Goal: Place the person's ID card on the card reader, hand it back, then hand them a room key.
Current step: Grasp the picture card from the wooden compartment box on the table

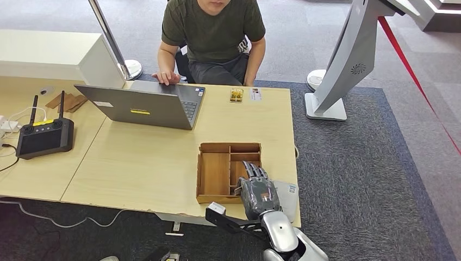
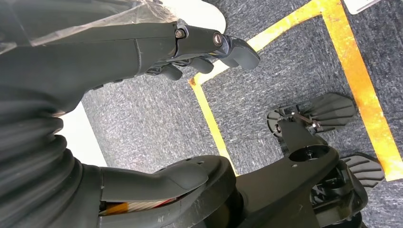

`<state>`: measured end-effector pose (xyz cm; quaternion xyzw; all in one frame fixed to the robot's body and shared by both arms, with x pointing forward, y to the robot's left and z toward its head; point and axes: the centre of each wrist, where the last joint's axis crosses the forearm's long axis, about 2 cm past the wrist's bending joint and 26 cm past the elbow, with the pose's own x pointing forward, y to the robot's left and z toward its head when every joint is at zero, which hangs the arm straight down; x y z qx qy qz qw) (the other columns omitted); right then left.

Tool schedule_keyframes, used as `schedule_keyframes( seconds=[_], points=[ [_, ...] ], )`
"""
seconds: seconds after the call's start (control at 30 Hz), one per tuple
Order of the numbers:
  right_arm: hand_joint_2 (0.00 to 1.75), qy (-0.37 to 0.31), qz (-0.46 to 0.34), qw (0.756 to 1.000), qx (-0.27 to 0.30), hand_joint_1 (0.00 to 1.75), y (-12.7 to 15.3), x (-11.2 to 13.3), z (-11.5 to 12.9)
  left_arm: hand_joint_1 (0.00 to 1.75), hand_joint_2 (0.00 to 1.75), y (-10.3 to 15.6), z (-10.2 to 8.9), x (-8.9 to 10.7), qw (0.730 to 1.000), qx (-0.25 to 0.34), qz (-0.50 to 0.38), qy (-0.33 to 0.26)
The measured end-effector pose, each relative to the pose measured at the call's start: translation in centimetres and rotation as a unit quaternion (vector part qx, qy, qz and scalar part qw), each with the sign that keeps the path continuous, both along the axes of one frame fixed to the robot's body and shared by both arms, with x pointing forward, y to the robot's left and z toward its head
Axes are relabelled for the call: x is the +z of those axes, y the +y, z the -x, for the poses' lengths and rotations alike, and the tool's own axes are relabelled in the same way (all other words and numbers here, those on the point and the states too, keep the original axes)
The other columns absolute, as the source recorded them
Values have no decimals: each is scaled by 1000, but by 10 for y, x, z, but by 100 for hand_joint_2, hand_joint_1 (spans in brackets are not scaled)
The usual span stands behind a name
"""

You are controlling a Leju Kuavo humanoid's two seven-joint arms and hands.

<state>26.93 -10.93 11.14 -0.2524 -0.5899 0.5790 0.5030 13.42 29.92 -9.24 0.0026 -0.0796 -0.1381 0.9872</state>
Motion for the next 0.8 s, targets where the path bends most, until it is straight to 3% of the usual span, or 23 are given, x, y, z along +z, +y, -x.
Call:
schedule_keyframes(
  seconds=[0.6,0.8],
  points=[
    [175,-4,-3,1000,-3,171,0,1,-1,0,175,0,0,0,1000,-2,-1,0],
    [175,-31,-22,999,-18,170,-2,13,-6,0,175,0,2,-1,1000,-2,0,-1]
  ],
)
